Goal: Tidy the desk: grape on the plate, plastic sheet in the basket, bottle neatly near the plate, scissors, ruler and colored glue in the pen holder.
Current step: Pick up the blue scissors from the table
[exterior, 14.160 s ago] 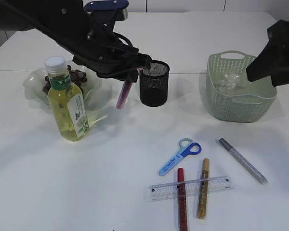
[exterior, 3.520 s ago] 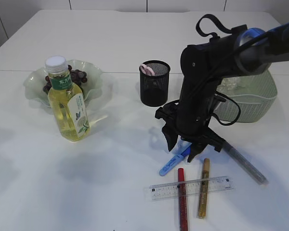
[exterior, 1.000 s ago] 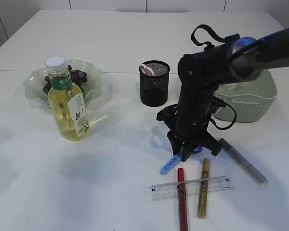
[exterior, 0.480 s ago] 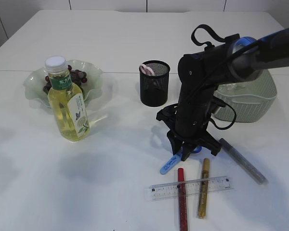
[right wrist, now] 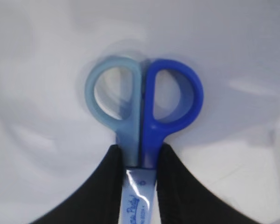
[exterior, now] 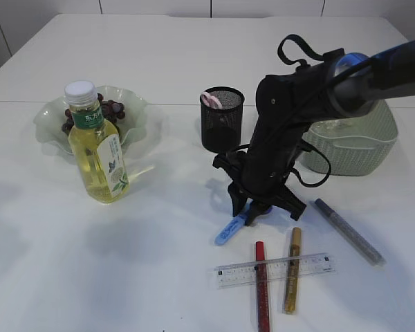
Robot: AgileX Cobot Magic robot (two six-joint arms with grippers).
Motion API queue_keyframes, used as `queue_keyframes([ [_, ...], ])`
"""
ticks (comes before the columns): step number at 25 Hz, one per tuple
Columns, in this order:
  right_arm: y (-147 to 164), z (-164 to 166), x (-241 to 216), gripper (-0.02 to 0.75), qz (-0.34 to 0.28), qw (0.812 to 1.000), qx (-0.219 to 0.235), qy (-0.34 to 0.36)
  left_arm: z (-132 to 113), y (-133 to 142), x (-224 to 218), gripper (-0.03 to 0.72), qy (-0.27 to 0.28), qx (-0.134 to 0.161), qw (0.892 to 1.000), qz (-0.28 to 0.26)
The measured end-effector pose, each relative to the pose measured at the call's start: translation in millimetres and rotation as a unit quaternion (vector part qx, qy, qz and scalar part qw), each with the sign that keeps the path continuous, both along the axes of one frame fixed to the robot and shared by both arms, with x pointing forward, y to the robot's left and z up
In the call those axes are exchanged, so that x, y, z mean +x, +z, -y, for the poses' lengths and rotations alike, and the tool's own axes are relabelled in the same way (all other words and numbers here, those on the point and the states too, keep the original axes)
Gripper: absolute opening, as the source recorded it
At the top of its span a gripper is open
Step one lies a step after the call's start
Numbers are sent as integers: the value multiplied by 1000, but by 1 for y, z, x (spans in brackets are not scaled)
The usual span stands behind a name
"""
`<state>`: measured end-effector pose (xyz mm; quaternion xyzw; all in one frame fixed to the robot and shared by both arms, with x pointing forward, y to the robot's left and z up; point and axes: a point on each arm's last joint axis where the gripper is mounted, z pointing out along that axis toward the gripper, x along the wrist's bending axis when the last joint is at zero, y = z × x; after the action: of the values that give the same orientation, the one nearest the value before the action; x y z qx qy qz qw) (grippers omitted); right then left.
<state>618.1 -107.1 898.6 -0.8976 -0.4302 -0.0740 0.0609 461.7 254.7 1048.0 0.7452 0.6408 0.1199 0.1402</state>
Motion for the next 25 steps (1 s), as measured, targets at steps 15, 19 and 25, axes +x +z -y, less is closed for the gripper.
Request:
queue_keyframes([
  [15,27,-1,3,180,46,998,33,25,0,0,0,403,0,0,1000,1],
  [19,39,5,7,180,70,996,43,29,0,0,0,403,0,0,1000,1],
  [25,65,35,23,180,124,988,88,30,0,0,0,402,0,0,1000,2],
])
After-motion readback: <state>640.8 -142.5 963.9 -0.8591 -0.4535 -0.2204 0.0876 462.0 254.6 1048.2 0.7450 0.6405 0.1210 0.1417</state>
